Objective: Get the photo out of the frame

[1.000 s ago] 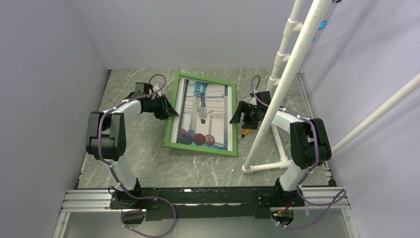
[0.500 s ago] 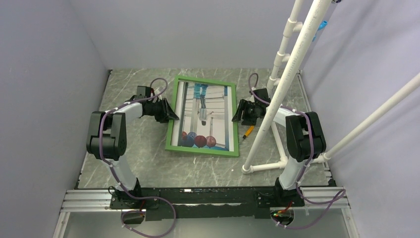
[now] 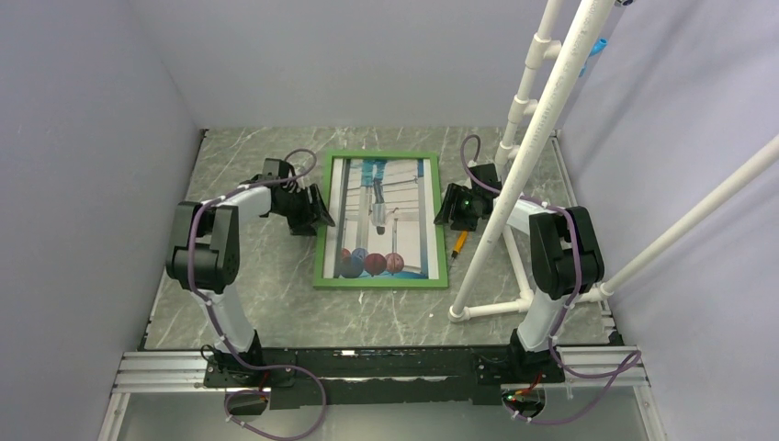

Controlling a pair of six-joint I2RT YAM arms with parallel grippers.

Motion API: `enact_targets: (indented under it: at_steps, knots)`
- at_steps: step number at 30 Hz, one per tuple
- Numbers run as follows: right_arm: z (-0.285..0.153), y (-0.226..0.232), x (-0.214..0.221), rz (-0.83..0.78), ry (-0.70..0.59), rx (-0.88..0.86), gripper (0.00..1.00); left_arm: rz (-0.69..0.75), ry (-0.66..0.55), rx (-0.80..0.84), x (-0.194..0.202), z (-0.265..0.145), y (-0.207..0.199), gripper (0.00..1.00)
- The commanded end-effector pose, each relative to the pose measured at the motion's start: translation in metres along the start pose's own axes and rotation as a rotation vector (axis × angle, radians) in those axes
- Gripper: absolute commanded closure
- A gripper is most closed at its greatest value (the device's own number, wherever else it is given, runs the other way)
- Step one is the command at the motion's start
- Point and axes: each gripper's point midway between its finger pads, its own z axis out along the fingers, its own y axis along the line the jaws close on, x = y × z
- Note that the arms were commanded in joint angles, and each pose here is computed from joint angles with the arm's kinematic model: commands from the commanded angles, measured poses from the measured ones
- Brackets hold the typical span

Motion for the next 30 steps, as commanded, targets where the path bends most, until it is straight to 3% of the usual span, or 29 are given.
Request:
enact_targets:
  at_steps: [1, 4, 11, 17, 22, 30]
  knots:
    - [0.002, -0.001, -0.011, -0.032, -0.051, 0.015, 0.43, 0.066, -0.063, -0.155, -0.015, -0.03, 0.011, 0.22]
    - [0.0, -0.001, -0.012, -0.04, -0.057, 0.02, 0.43, 0.114, -0.09, -0.205, -0.015, -0.041, 0.012, 0.13]
    - [0.004, 0.0, -0.01, -0.086, -0.072, 0.075, 0.44, 0.21, -0.103, -0.301, 0.002, -0.036, -0.004, 0.14]
    - [0.007, -0.004, -0.01, -0.122, -0.078, 0.129, 0.53, 0.238, -0.159, -0.25, 0.018, -0.049, -0.025, 0.15]
    - [0.011, 0.002, -0.009, -0.13, -0.07, 0.107, 0.55, 0.26, -0.203, -0.131, 0.039, -0.074, -0.048, 0.14]
    - [0.003, 0.009, -0.016, -0.134, -0.085, 0.1, 0.8, 0.36, -0.309, 0.113, 0.067, -0.112, -0.088, 0.14]
